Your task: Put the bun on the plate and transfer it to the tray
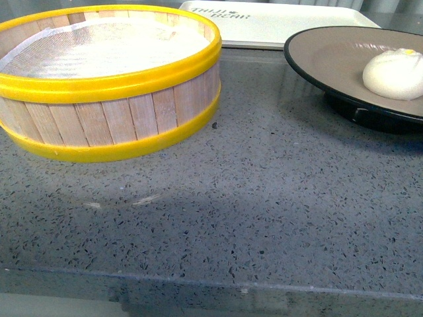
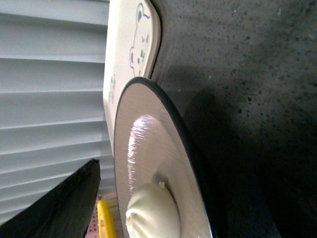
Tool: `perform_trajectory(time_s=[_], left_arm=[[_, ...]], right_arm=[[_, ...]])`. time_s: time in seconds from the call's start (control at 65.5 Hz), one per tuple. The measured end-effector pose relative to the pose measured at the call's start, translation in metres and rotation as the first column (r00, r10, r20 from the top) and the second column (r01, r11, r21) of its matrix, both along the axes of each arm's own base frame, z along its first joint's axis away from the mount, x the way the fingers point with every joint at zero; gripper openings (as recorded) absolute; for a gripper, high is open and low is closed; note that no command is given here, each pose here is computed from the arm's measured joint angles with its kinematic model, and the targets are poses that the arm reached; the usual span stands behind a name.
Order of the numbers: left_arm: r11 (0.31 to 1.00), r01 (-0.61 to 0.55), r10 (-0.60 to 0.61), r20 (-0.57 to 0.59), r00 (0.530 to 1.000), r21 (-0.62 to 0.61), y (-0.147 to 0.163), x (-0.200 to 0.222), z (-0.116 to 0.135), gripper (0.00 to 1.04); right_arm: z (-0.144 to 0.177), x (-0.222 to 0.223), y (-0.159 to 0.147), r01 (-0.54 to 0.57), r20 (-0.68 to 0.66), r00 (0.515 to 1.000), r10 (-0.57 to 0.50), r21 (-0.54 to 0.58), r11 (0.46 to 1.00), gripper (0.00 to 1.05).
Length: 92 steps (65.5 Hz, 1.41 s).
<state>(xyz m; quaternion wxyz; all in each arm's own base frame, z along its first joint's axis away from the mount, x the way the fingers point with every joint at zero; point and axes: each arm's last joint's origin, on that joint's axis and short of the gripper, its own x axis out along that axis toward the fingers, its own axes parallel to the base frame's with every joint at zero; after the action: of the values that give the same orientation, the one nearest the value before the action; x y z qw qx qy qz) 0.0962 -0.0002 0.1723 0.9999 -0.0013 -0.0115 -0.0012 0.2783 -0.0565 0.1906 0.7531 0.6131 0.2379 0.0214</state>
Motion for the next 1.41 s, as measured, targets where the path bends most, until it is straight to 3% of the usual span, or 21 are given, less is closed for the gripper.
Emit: perform_trajectory(time_s=[0.519,0.596,1.161,1.405], left_arm=[[1.0,0.0,0.0,0.0,1.0,0.0,0.0,0.0,0.0,0.98],[1.0,0.0,0.0,0.0,1.0,0.0,0.0,0.0,0.0,0.98],[1.0,0.0,0.0,0.0,1.0,0.0,0.0,0.0,0.0,0.98],[1.0,0.0,0.0,0.0,1.0,0.0,0.0,0.0,0.0,0.98]], right_arm=[[-0.002,0.001,-0.002,-0.017,0.007,1.0,0.017,-0.01,1.0,0.1],[-0.002,0.001,-0.002,-0.019,0.008,1.0,0.019,-0.01,1.0,0.02],[0.023,-0.003,-0.005,-0.015,0.155,0.987,0.029,-0.086,0.996,0.02],[0.058,0.036,-0.026,0.085,0.293,0.955,-0.052,-0.103,0.991,0.02]])
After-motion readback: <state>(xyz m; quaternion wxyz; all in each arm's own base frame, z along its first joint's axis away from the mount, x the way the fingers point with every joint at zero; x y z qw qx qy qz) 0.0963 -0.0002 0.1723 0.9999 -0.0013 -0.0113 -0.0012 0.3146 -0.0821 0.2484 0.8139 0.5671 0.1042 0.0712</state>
